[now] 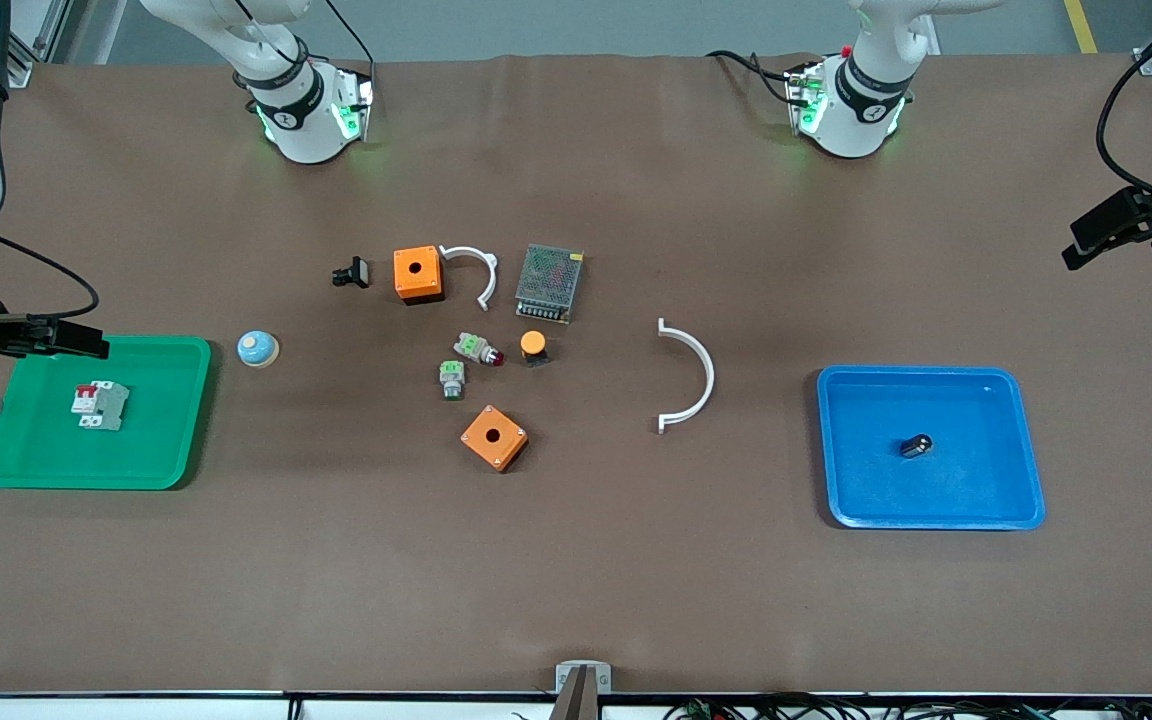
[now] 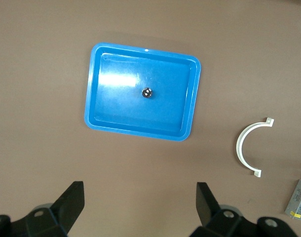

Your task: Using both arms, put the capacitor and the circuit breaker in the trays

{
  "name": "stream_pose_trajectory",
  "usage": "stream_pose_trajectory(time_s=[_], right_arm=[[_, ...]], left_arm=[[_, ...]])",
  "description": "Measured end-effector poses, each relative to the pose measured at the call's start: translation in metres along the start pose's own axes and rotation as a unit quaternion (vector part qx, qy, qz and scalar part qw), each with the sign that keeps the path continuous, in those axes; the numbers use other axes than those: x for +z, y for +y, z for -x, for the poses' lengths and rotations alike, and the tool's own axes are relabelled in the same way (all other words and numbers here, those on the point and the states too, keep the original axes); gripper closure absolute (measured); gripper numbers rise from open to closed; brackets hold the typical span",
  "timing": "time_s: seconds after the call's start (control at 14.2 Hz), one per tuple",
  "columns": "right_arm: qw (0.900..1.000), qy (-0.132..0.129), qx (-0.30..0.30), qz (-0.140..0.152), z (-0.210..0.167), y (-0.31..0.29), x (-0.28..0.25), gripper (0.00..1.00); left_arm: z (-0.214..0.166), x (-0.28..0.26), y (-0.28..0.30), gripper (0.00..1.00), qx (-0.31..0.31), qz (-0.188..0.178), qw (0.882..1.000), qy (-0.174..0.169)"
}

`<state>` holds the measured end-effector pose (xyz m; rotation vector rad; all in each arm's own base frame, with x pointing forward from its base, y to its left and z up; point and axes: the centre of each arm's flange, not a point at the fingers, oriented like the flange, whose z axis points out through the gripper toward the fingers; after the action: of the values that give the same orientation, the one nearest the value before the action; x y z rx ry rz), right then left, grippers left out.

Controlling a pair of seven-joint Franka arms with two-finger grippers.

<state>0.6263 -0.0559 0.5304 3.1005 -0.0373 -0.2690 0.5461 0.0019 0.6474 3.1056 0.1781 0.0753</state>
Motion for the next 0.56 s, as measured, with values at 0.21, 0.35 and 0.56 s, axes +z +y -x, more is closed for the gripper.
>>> stream_pose_trajectory(time_s=[0.21,0.35,0.56], right_arm=[[1.000,0.007,-0.008,0.002,-0.002,-0.010,-0.004,0.00],[1.000,0.015,-0.015,0.004,-0.002,-0.019,-0.011,0.00],[1.000,0.017,-0.016,0.005,-0.002,-0.021,-0.014,0.00]], left_arm=[[-0.008,0.006,-0.002,0.00,0.002,0.000,1.000,-0.004],[-0.010,0.009,-0.003,0.00,0.010,-0.001,1.000,-0.006],[-0.010,0.006,0.002,0.00,0.016,0.000,1.000,-0.004]])
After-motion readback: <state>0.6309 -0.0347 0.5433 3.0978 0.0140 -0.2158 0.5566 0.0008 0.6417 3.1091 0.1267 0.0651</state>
